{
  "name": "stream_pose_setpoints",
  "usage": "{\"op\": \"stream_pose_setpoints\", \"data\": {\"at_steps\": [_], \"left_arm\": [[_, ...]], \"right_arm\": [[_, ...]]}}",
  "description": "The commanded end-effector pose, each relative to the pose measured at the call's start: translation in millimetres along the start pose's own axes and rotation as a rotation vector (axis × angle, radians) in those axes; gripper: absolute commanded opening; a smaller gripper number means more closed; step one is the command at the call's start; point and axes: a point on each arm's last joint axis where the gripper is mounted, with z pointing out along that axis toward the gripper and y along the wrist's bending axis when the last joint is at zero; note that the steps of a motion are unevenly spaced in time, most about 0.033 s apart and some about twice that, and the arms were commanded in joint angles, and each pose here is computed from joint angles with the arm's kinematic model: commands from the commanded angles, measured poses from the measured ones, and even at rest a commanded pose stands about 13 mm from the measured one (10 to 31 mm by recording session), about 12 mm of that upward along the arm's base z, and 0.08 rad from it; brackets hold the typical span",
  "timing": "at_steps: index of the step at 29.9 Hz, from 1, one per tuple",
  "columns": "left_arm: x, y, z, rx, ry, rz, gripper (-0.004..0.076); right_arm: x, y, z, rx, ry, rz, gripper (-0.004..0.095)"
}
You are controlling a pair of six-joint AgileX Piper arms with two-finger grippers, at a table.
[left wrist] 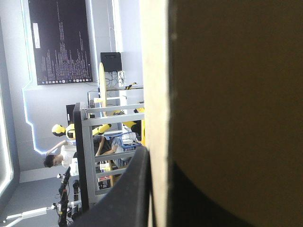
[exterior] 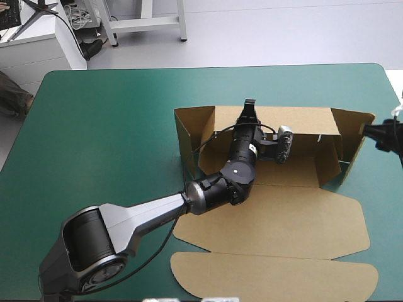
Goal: Fold the box
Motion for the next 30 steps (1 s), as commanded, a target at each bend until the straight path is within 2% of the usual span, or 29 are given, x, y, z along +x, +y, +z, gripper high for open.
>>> {"op": "stream_pose_setpoints", "data": {"at_steps": [1, 7, 10, 13, 20, 27, 30], "left_arm": [[-2.4, 25.2, -18.0, -0.043, -0.042, -0.054, -0.0010], [-2.5, 25.2, -18.0, -0.042, -0.044, -0.054, -0.0010], [-1.6, 25.2, -17.9, -0.043, -0.033, -0.056, -0.0010], [-1.4, 25.2, -17.9, -0.043, -0.032, -0.055, -0.0010], [-0.8, 25.3, -17.9, -0.044, -0.025, -0.072, -0.0010], [1.3, 25.6, -17.9, -0.049, -0.002, -0.073, -0.0010], [0.0, 25.4, -17.9, -0.046, -0.016, -0.072, -0.0010]], "right_arm": [[-40.1, 3.2, 9.5, 0.005, -0.087, -0.003, 0.0535], [-91.5, 10.7, 52.2, 0.001, -0.096, -0.004, 0.0535], [-104.9, 16.2, 84.5, -0.028, -0.063, 0.008, 0.0535], [-111.7, 18.2, 120.9, -0.022, -0.016, -0.034, 0.0535], [-105.4, 20.3, 178.8, -0.026, 0.122, -0.034, 0.0535], [-98.1, 1.0, 183.2, -0.026, 0.224, 0.030, 0.0534], [-95.6, -1.6, 185.9, -0.052, 0.238, 0.030, 0.0528]]}}
